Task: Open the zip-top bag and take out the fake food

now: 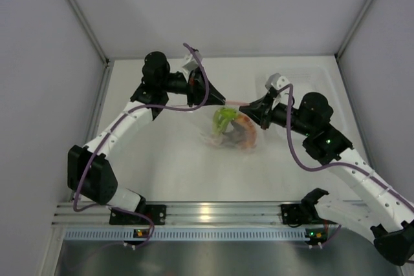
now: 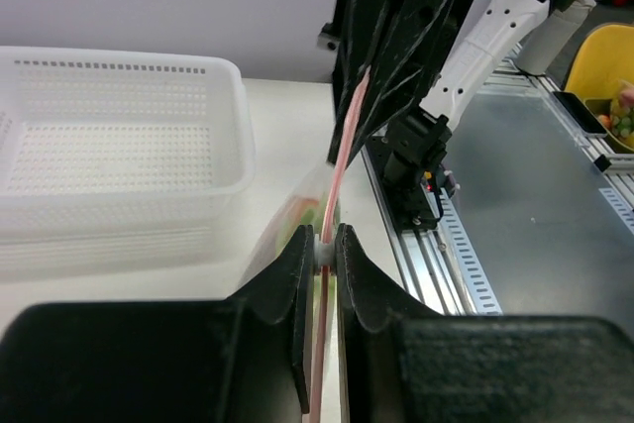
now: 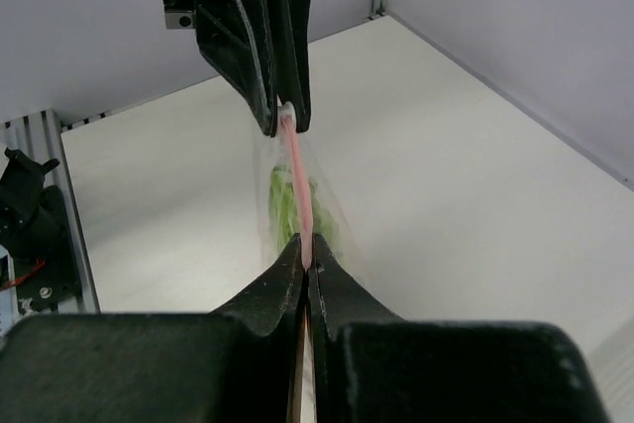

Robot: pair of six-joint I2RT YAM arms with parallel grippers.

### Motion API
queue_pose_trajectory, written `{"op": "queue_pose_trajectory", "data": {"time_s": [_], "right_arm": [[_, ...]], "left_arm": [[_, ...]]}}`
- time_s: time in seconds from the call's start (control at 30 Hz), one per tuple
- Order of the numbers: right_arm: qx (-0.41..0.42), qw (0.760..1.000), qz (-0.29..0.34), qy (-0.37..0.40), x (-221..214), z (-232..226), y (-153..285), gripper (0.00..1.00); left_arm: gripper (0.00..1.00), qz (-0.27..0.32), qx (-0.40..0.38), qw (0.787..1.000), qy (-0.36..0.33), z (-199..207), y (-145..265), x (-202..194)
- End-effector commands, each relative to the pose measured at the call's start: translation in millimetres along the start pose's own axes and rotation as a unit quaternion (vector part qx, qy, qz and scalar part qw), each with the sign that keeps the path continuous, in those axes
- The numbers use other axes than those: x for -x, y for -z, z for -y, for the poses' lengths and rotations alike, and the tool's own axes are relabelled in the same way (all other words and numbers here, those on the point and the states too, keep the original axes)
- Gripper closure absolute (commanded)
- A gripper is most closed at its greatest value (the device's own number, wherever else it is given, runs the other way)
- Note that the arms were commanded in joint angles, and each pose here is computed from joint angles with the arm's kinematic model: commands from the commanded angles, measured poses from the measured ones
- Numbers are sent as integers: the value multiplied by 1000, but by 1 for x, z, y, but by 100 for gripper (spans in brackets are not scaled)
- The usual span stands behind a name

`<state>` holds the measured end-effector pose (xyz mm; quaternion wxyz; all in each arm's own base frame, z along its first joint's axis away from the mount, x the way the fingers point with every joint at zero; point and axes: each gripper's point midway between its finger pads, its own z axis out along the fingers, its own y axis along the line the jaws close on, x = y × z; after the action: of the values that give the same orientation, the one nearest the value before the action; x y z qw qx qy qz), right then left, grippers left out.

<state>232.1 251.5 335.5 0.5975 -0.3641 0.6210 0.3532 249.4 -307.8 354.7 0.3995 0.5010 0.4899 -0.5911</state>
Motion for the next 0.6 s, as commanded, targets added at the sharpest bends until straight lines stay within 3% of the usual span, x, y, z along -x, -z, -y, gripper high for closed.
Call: {"op": "queue_pose_trajectory", "data": {"time_s": [0.0, 0.1, 0.57], "right_arm": [[-41, 998, 48, -2, 25, 6, 21, 100], [-40, 995, 88, -8, 33, 2, 26, 100], [-88, 989, 118, -9, 33, 13, 41, 100]], "left_arm": [[100, 1, 10, 1000, -20, -15, 27, 0], [100, 2, 25, 1000, -15, -23, 50, 1], [100, 29, 202, 979, 7, -70, 143, -28]]}}
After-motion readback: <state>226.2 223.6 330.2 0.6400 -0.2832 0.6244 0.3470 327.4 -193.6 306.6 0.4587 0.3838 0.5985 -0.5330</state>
